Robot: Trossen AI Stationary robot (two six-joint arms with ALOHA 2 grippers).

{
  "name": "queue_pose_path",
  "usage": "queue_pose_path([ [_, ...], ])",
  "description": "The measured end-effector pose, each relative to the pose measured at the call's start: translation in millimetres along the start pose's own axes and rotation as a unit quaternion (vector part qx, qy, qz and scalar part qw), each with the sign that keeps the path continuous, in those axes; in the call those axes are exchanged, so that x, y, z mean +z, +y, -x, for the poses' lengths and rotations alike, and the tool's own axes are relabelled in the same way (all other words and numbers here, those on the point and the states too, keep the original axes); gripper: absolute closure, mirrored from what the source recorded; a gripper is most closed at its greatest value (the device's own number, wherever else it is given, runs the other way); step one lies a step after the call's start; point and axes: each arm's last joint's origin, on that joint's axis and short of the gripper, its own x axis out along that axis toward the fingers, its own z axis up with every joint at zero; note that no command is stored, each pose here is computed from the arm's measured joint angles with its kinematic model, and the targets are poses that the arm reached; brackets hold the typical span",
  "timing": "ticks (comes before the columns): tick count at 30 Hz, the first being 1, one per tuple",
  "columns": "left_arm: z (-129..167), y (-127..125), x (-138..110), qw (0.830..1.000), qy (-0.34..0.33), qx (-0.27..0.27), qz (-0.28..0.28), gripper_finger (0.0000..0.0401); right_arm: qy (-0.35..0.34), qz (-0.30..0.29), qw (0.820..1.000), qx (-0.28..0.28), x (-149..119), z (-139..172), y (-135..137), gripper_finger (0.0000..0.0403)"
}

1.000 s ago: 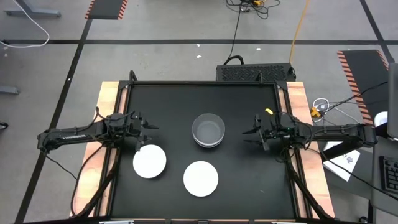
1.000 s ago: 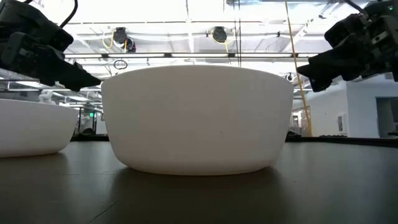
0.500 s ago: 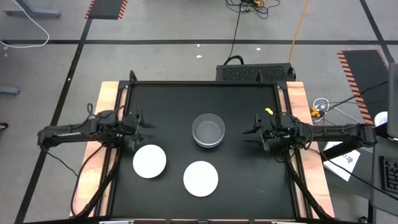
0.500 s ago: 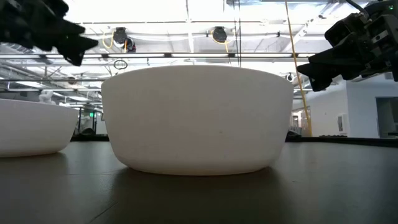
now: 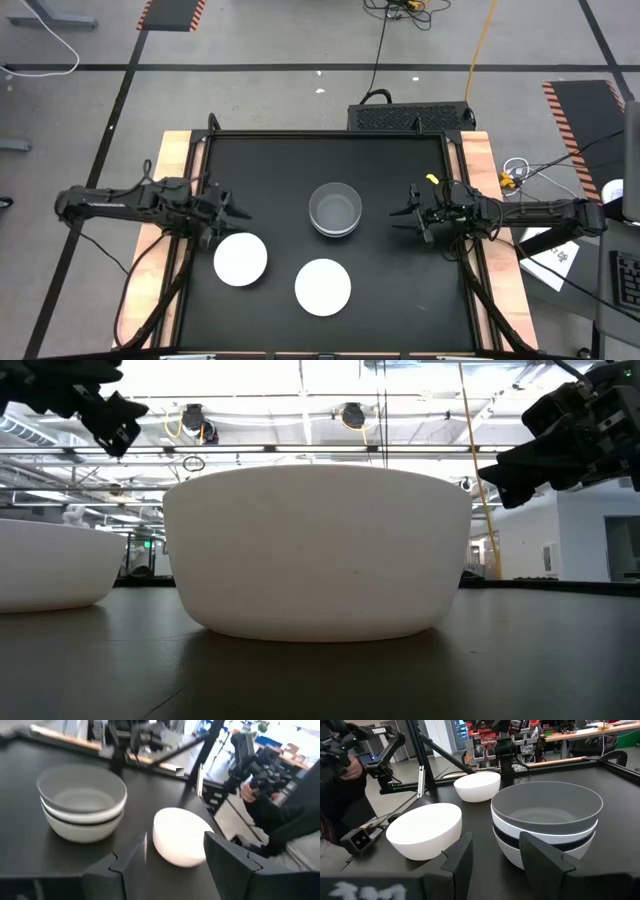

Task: Nest bowls inside each other
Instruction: Stack the left white bowl on top of the dark gray bowl

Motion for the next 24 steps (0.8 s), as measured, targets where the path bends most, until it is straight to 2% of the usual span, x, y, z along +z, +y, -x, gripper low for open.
queue_pose_path([
  [6,-11,2,-4,0.999,0.028,0.026,0.032,0.0177,0.002,-0.001,1.000,0.000,0,0,0,0.0250],
  [11,-16,1,-7,0.995,0.054,0.011,0.078,0.0152,0.002,-0.002,1.000,0.000,0,0,0,0.0250],
  [13,-16,1,-8,0.991,0.085,0.018,0.103,0.0144,0.004,-0.003,1.000,-0.001,-1,0,0,0.0250],
  [16,-12,1,-7,0.978,0.143,0.059,0.138,0.0138,0.006,-0.003,1.000,-0.001,-1,0,0,0.0250],
  [20,-7,0,-1,0.955,0.220,0.133,0.151,0.0137,0.006,-0.003,1.000,-0.001,-1,0,0,0.0250],
  [24,-10,-1,6,0.936,0.261,0.173,0.164,0.0137,0.006,-0.003,1.000,-0.001,-1,0,0,0.0250],
])
